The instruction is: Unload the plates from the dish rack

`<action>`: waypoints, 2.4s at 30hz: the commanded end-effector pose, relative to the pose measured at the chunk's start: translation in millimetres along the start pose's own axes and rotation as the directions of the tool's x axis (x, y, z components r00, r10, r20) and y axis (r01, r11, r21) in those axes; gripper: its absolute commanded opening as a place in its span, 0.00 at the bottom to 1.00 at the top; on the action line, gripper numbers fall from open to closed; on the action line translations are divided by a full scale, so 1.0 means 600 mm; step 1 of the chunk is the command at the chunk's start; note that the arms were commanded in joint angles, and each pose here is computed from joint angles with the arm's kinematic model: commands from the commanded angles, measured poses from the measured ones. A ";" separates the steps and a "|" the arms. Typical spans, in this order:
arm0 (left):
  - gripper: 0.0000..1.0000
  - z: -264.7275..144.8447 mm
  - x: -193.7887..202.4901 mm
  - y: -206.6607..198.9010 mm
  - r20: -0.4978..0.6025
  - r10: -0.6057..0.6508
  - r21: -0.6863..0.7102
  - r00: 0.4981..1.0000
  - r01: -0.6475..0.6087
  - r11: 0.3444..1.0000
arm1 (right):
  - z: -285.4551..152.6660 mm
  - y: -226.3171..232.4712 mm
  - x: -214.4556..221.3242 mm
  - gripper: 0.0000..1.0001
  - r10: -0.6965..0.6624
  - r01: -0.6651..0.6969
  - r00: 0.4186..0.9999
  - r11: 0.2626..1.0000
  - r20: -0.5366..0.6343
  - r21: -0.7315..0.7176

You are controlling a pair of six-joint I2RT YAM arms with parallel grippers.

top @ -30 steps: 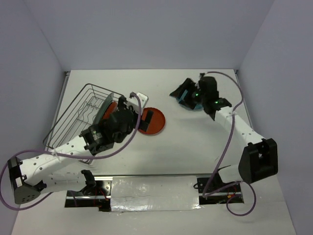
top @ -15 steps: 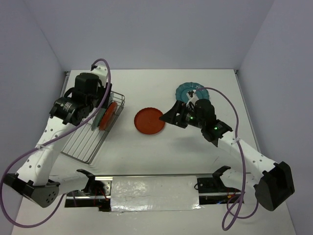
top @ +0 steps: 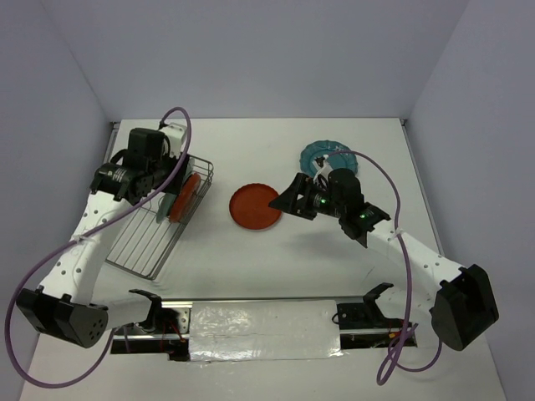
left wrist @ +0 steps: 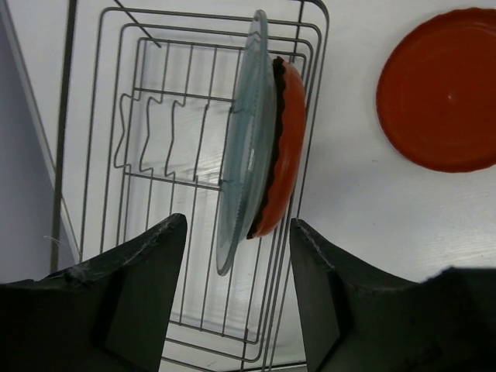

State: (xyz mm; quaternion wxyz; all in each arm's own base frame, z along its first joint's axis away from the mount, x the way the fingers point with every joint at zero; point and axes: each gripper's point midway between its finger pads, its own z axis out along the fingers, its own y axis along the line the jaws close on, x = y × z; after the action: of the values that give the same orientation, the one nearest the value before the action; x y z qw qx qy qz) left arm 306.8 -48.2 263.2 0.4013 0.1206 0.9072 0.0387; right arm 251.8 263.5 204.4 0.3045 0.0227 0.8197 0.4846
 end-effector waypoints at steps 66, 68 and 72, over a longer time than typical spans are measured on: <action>0.00 0.003 -0.088 0.043 0.043 0.034 -0.078 0.998 -0.031 0.996 | -0.011 0.027 -0.015 0.80 -0.028 0.029 0.999 0.999 0.034 -0.041; 0.00 -0.010 -0.107 0.047 0.082 0.031 -0.082 0.996 -0.024 0.996 | -0.010 0.026 -0.015 0.80 -0.027 0.029 0.999 0.999 0.034 -0.039; 0.00 -0.040 -0.148 0.044 0.157 0.018 -0.052 0.987 -0.010 0.999 | -0.009 0.024 -0.017 0.80 -0.025 0.026 0.999 0.999 0.037 -0.031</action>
State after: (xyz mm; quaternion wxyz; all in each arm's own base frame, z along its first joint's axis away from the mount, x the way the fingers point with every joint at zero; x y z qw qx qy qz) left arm 327.3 -50.8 274.0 0.3566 0.1310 0.9244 0.0356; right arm 250.9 262.9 206.0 0.3058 0.0225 0.8190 0.4850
